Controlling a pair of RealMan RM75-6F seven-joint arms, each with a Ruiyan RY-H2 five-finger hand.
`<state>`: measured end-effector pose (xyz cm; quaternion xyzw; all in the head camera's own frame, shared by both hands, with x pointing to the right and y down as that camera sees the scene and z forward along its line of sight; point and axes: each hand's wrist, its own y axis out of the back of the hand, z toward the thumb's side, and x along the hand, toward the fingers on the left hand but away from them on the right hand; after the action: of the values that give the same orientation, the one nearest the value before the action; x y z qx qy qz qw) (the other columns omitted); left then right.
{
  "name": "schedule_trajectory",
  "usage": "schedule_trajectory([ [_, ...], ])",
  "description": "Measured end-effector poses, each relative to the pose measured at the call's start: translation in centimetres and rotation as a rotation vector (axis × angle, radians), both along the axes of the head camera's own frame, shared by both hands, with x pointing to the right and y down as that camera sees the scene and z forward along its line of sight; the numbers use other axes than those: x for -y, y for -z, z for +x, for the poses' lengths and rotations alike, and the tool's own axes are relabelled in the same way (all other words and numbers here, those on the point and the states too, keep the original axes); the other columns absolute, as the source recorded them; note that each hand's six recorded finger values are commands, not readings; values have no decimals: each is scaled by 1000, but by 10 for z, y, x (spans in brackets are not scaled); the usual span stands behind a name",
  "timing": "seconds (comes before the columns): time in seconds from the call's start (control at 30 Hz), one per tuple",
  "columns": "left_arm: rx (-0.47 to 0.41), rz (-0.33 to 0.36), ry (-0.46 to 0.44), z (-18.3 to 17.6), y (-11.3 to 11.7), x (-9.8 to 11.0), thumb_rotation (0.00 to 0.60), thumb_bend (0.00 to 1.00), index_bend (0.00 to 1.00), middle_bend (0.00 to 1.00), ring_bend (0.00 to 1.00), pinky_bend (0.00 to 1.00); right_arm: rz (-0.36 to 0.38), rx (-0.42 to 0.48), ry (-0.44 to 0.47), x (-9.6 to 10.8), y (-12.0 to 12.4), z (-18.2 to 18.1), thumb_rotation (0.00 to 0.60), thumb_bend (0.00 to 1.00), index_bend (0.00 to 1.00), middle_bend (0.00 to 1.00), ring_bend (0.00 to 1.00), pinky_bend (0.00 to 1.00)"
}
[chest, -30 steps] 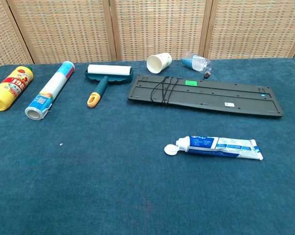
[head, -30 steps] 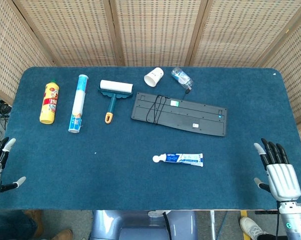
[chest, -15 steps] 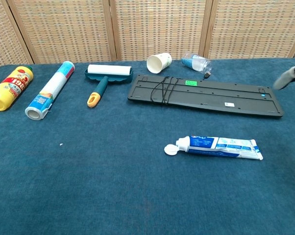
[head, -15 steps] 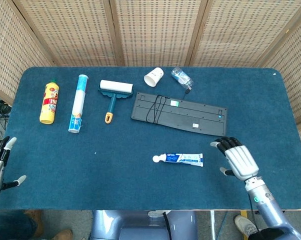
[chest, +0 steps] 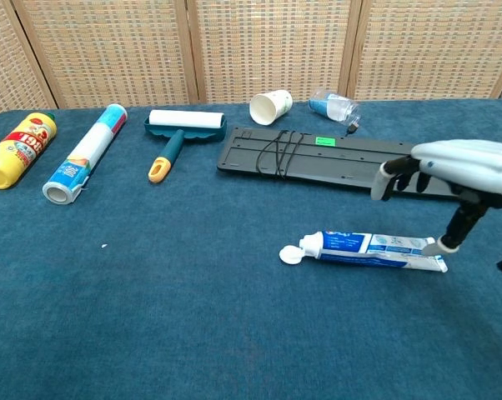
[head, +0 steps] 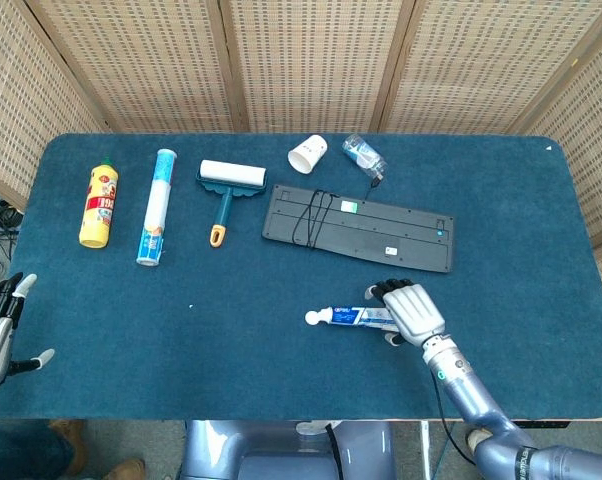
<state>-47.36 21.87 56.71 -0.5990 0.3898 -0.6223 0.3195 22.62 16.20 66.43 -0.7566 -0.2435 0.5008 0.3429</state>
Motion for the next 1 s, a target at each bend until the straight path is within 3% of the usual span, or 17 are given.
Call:
schedule_trajectory([
  [0.6,9,-18,-4,2,-7,1,600,0,0,0,0,0,-3,-118,12,-5,-43,-23,600,239,367,426,314,351],
  [1.0,8,-23,-3,1,-8,1,600,0,0,0,0,0,-28,-123,0,-7,-52,-22,600,386,437,491,371,366],
])
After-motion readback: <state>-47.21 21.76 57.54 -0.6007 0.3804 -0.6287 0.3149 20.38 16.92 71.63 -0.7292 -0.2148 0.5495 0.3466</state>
